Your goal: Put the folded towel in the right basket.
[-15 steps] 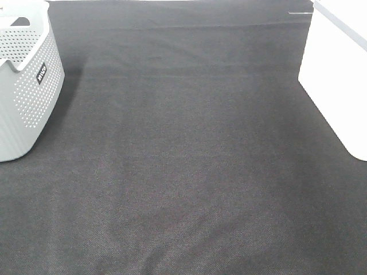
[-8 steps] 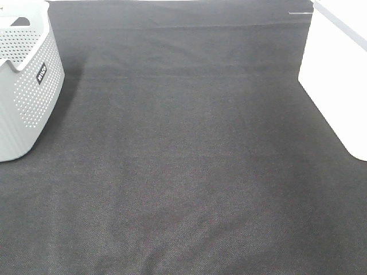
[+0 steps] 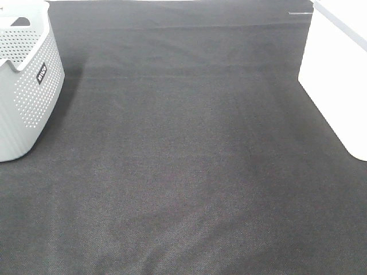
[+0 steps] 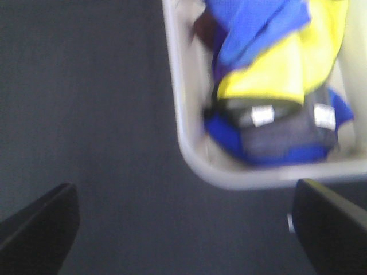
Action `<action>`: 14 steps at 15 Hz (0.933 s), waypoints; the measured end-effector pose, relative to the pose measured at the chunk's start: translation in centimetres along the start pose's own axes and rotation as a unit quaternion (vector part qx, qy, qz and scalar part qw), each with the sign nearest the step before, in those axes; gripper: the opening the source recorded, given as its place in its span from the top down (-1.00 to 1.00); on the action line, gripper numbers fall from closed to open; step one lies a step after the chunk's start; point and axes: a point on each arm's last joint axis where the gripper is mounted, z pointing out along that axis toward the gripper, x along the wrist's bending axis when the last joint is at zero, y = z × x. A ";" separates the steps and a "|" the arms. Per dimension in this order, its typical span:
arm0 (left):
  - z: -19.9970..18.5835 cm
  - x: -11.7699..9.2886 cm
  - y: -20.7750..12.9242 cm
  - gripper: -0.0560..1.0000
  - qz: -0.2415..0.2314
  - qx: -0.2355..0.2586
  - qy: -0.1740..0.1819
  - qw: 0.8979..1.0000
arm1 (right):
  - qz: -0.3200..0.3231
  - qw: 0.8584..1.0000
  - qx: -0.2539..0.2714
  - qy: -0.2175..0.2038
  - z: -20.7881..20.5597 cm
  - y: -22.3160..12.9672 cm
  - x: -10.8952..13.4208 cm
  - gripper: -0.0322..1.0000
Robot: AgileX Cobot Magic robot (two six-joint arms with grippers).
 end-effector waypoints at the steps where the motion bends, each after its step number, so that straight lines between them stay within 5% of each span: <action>1: 0.0 0.0 0.0 -0.97 0.000 0.000 0.000 1.000 | -0.017 1.000 -0.001 0.000 -1.3 -2.5 0.7 -0.93; 4: 0.0 0.0 0.0 -0.97 0.000 0.000 0.000 1.000 | -0.033 0.999 -0.036 -0.004 -5.1 -9.9 2.8 -0.93; 10: 0.0 0.0 0.0 -0.97 0.000 0.000 0.000 1.000 | -0.071 0.985 -0.157 -0.007 -10.9 -15.4 5.4 -0.93; 14: 0.0 0.0 0.0 -0.97 0.001 0.000 0.000 1.000 | -0.092 0.980 -0.174 0.019 -9.8 -21.7 6.3 -0.93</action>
